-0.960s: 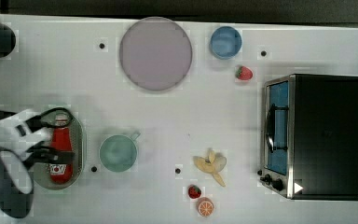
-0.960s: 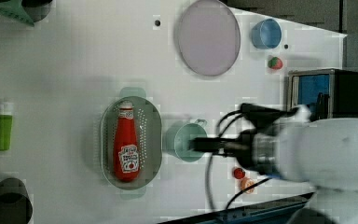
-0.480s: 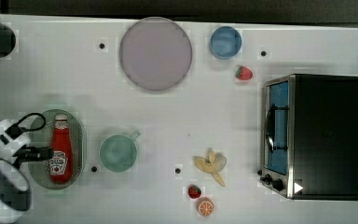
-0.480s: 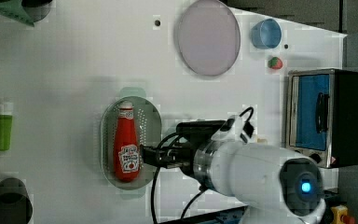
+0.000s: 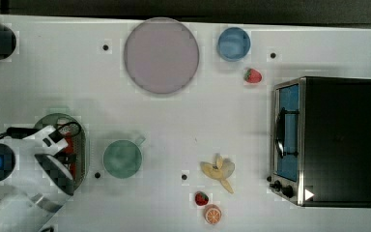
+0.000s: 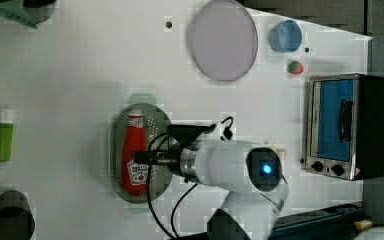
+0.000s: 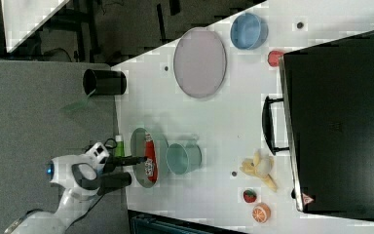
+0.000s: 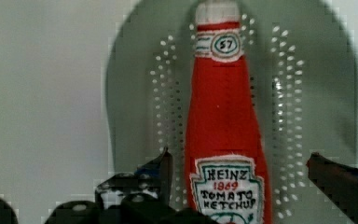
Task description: Pick ketchup from strainer and place it on the table
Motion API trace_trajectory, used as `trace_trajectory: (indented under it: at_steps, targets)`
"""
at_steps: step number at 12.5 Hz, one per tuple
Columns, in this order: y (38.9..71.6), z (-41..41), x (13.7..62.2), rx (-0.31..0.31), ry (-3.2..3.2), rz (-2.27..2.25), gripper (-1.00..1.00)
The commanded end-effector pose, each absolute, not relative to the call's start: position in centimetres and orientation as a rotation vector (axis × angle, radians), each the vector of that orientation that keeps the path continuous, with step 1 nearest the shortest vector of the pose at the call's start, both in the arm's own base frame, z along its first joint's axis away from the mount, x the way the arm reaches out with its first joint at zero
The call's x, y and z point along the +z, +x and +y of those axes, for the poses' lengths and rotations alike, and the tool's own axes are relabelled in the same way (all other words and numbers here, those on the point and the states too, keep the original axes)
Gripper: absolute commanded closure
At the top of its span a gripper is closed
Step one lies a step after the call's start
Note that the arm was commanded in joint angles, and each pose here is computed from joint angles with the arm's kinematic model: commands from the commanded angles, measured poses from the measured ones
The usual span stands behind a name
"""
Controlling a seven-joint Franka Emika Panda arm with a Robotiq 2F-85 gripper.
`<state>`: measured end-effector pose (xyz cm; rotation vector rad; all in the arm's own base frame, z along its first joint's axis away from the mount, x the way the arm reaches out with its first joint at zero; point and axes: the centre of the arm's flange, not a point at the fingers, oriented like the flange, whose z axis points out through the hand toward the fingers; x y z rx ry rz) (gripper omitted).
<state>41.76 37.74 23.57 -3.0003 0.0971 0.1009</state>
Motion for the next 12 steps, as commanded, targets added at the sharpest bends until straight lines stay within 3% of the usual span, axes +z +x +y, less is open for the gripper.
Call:
trace_trajectory:
  at_steps: [1, 6, 7, 10, 12]
  targets:
    - [41.0, 38.4, 21.4, 0.133, -2.980, 0.233, -1.00]
    - [40.0, 38.4, 17.0, 0.202, -2.987, 0.245, -1.00]
    - [40.0, 38.4, 16.4, 0.199, -2.982, 0.253, -0.91]
    - [40.3, 38.6, 16.4, 0.179, -2.959, 0.274, -0.25]
    - [40.5, 39.1, 18.1, 0.142, -2.953, 0.259, -0.25]
